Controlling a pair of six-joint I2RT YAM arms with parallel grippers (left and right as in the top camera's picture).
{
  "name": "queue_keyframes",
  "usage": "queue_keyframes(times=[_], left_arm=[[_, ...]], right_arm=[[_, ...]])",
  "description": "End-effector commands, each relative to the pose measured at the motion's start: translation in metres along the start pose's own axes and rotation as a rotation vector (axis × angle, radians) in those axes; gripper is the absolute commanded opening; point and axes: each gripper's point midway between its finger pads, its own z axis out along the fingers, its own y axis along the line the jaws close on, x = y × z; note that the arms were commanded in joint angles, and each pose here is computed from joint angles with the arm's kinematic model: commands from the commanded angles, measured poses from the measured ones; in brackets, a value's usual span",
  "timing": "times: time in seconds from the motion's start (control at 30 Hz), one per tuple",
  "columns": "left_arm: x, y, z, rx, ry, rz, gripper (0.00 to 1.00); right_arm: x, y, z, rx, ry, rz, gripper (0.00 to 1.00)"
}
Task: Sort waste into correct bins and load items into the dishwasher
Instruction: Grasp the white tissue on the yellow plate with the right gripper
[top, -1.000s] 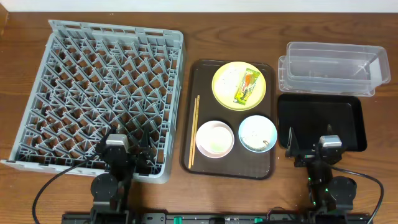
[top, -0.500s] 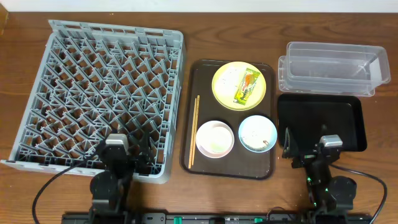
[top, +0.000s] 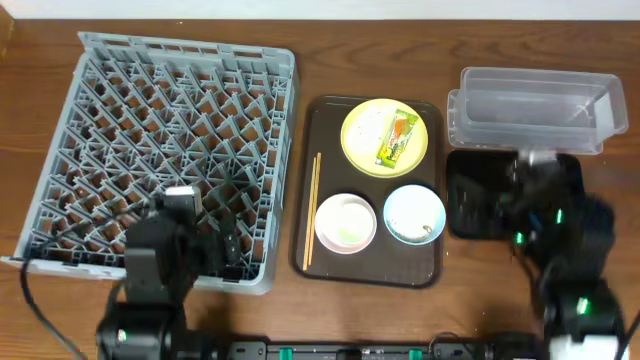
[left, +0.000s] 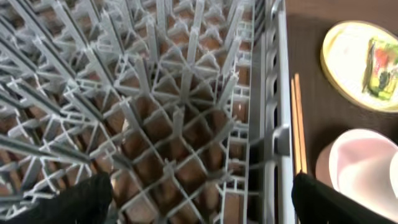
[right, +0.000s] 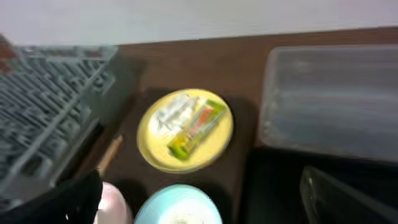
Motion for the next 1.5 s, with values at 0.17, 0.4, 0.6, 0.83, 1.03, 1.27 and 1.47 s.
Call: queue_keyframes(times=[0.17, 0.4, 0.6, 0.83, 1.03, 1.27, 1.47], left_arm=[[-0.011, -0.003, 0.005, 0.001, 0.076, -0.011, 0.92], [-0.011, -0.003, 0.006, 0.000, 0.080, -0.011, 0.92], [-0.013, -0.003, 0.006, 0.001, 0.070, -0.010, 0.92], [-0.014, -0.003, 0.006, 0.001, 0.069, -0.010, 0.92], [-0.013, -0.003, 0.007, 0.001, 0.070, -0.010, 0.92], [-0.013, -0.003, 0.007, 0.001, 0.071, -0.010, 0.92], [-0.012, -0.003, 0.006, 0.000, 0.077, -0.011, 0.92]], right_arm=[[-0.052, 0.032, 0.045, -0.144, 0.299, 0.004, 0.99], [-0.063, 0.081, 0.109, -0.303, 0.371, -0.062, 0.98], [-0.021, 0.091, 0.184, -0.106, 0.410, -0.172, 0.82], [0.057, 0.090, 0.251, 0.082, 0.509, -0.196, 0.79], [0.102, 0.071, 0.275, 0.168, 0.586, -0.080, 0.72], [0.128, 0.062, 0.288, 0.199, 0.621, -0.042, 0.57], [0.110, 0.068, 0.282, 0.183, 0.586, -0.025, 0.01]])
